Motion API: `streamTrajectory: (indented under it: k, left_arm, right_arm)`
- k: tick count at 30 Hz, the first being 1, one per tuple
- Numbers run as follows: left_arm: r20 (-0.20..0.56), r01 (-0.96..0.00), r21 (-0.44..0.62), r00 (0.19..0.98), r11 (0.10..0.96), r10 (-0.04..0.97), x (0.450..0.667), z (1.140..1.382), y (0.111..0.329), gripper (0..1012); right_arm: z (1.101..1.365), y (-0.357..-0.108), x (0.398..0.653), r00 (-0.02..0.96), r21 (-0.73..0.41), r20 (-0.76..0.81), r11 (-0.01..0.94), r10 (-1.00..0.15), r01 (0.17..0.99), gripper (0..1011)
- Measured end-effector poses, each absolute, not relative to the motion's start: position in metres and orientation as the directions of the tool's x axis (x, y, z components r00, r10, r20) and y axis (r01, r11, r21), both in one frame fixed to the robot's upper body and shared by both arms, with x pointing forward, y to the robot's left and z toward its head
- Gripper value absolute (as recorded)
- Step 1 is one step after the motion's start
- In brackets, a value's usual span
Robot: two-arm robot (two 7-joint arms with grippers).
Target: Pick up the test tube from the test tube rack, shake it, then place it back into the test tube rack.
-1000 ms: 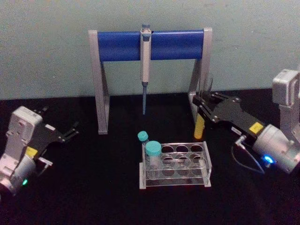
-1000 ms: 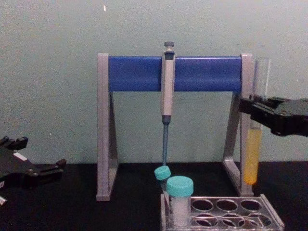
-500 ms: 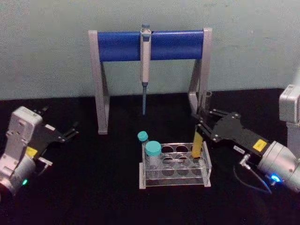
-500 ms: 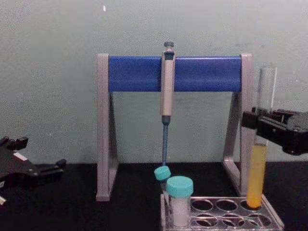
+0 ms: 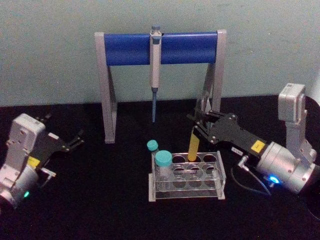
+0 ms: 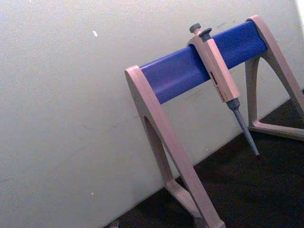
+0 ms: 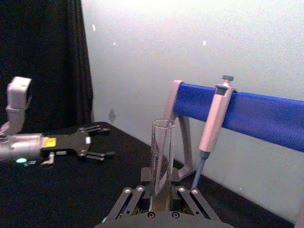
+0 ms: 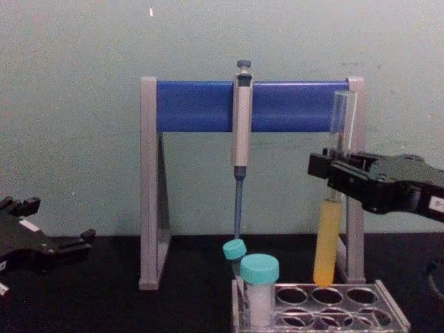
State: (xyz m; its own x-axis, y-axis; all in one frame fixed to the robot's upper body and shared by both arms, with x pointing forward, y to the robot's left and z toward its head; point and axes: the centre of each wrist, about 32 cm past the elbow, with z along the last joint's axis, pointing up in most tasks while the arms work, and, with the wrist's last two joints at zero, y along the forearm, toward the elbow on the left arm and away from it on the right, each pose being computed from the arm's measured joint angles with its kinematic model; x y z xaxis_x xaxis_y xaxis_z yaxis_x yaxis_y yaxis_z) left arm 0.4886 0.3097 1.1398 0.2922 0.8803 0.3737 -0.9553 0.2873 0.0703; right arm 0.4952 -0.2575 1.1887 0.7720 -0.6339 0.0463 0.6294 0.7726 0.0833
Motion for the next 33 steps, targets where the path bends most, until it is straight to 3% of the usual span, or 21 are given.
streamTrajectory:
  k: [10, 33]
  left_arm:
    - [0.374, -0.955, 0.07, 0.292, 0.287, 0.88, 0.489, 1.14, 0.31, 1010]
    - [0.374, -0.955, 0.07, 0.292, 0.287, 0.88, 0.489, 1.14, 0.31, 1010]
  right_arm:
    - [1.185, -0.255, 0.515, 0.722, 0.091, 0.054, 0.724, -0.69, 0.684, 232]
    - [1.189, -0.261, 0.512, 0.688, 0.091, 0.064, 0.69, -0.723, 0.718, 232]
